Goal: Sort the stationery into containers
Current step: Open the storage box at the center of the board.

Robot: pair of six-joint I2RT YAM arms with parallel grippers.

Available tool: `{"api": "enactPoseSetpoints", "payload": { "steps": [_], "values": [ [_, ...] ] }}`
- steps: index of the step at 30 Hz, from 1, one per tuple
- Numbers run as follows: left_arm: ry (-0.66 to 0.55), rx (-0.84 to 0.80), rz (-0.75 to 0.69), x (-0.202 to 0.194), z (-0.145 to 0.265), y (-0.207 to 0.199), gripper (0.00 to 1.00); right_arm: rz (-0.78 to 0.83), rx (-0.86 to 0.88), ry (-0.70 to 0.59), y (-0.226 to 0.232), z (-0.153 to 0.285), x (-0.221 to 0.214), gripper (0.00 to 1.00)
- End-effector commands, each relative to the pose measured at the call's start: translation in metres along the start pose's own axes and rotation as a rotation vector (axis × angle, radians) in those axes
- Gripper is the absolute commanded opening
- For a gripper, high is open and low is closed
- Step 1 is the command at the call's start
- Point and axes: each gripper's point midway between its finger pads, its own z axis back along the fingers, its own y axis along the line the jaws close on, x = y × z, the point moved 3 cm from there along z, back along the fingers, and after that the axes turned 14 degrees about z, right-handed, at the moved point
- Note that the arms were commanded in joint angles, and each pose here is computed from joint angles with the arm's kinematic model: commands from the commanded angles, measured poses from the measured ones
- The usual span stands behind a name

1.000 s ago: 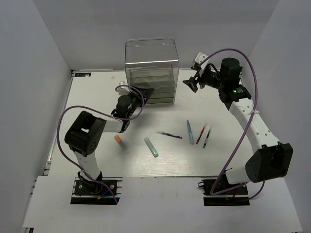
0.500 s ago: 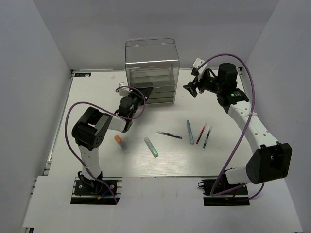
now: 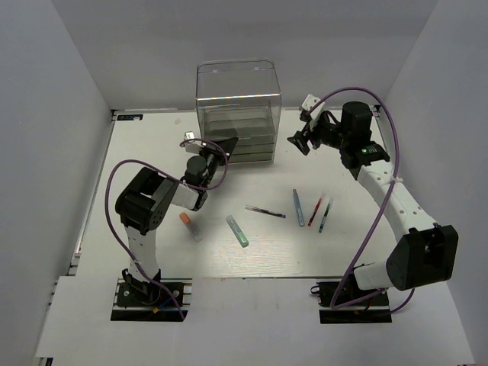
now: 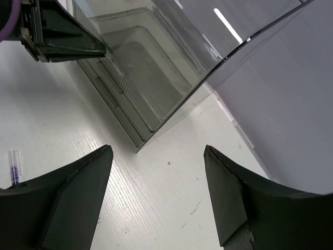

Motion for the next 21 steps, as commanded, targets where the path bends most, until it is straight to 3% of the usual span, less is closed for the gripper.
{"api": "enactPoseSetpoints", "payload": {
  "steps": [1,6,21],
  "values": [
    [-0.015,-0.062,-0.017,0.004,0.004,-0.013,0.07,0.034,-0.009,-0.023,0.001,0.007,0.009,0.77],
    [-0.005,-0.072,-0.016,0.003,0.007,-0.017,0.0,0.027,-0.004,-0.014,0.005,0.007,0.006,0.77],
    [0.064,-0.149,-0.021,-0.01,0.02,-0.056,0.0,0.034,0.033,0.004,0.021,0.011,-0.005,0.77]
  ]
}}
